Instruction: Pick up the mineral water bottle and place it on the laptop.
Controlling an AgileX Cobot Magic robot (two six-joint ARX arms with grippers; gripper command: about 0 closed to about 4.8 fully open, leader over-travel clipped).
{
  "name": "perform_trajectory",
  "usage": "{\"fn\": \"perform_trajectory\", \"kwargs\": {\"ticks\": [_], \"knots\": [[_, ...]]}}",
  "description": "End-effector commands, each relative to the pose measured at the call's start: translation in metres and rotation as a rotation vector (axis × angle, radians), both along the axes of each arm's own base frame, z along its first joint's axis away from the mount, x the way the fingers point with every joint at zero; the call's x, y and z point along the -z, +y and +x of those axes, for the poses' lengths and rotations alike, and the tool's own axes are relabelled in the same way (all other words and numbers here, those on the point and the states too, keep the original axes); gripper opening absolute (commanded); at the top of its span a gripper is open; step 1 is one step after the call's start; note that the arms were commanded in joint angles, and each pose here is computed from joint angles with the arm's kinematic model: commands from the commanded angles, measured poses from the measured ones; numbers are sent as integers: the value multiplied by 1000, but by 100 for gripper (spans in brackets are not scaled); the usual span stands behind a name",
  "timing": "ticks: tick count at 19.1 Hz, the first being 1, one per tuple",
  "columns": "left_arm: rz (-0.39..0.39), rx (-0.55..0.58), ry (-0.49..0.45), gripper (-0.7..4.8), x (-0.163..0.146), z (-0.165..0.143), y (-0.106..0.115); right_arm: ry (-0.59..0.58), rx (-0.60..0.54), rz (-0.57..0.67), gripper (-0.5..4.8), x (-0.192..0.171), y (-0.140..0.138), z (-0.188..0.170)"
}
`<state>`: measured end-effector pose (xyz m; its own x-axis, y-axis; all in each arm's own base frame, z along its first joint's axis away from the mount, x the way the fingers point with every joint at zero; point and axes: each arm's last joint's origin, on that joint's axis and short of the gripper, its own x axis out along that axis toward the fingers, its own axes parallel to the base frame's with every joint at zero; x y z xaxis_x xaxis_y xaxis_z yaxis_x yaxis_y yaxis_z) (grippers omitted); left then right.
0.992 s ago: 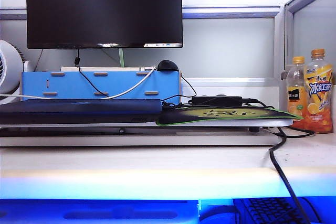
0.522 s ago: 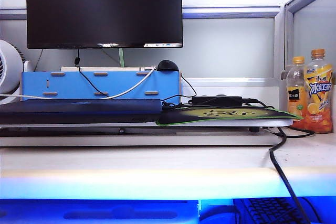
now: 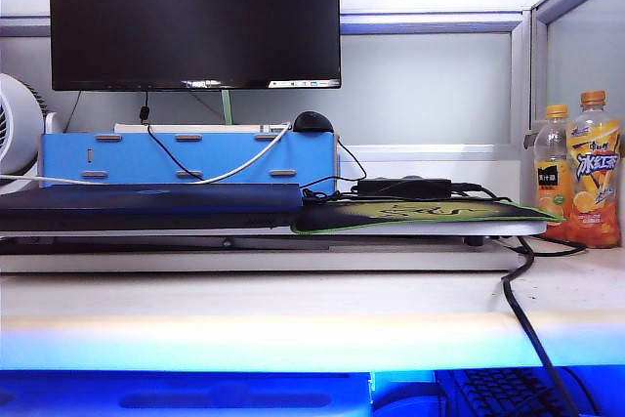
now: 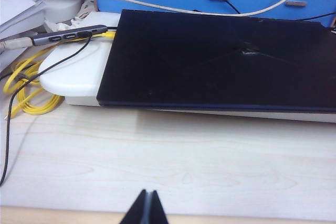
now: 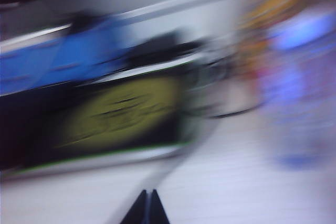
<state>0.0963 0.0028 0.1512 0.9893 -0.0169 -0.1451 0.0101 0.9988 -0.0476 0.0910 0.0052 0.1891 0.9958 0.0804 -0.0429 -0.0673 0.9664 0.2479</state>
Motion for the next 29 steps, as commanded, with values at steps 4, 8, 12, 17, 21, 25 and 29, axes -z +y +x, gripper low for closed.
{"fn": "perform_trajectory", "kwargs": {"ticks": [4,8,12,17,21,25,29], "knots": [[1,4,-3,-2,0,0,0,147,167,-205,11,-18,-5,17],[1,4,-3,-2,0,0,0,215,-10,-152,37,-16,2,36],[1,4,-3,-2,0,0,0,203,-51,-150,479,-15,3,45],[1,4,-3,-2,0,0,0,199,60,-200,479,-12,1,61],[1,4,-3,-2,0,0,0,224,166,-270,479,-12,-2,81],[1,4,-3,-2,0,0,0,243,168,-350,479,-15,0,110],[1,4,-3,-2,0,0,0,302,247,-371,479,-13,-2,134]]}}
